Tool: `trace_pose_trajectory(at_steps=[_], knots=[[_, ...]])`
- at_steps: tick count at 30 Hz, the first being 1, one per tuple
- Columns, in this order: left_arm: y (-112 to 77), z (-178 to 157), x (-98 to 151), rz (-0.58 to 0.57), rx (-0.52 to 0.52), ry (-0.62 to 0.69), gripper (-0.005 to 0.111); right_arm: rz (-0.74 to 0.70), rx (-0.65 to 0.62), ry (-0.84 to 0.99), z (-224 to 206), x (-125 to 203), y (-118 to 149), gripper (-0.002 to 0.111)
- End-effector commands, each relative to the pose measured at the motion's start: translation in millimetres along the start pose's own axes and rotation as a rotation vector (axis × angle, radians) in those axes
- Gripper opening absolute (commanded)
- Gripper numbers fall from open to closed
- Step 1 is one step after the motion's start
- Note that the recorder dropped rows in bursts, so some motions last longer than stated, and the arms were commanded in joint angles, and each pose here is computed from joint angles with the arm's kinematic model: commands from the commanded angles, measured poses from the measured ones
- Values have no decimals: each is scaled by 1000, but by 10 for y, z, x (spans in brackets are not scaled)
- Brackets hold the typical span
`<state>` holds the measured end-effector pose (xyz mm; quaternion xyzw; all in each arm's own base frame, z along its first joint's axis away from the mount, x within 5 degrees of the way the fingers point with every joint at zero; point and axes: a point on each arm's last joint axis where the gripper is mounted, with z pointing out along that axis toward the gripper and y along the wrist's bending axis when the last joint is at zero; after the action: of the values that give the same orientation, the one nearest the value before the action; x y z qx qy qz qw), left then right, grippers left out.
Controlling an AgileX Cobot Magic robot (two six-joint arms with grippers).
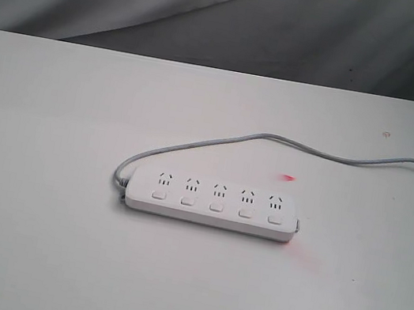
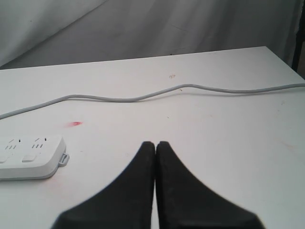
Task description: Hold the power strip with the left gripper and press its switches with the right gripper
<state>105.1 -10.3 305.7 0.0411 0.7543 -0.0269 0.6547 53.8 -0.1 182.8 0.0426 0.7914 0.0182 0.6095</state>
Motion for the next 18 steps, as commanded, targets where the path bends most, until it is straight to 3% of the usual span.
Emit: trace_pose_trajectory(at_steps=[1,7,10,18], knots=[[-86,206,-436,91,58,59,0,-13,3,-5,-1,4,-4,0],[-247,393,-915,156,137,40,0,-13,3,-5,-1,4,-4,0],[-282,463,-1069,137,149,18,0,-13,3,-5,-1,4,-4,0],[-302,469,-1237,106,163,-61,0,-13,3,-5,-1,4,-4,0]])
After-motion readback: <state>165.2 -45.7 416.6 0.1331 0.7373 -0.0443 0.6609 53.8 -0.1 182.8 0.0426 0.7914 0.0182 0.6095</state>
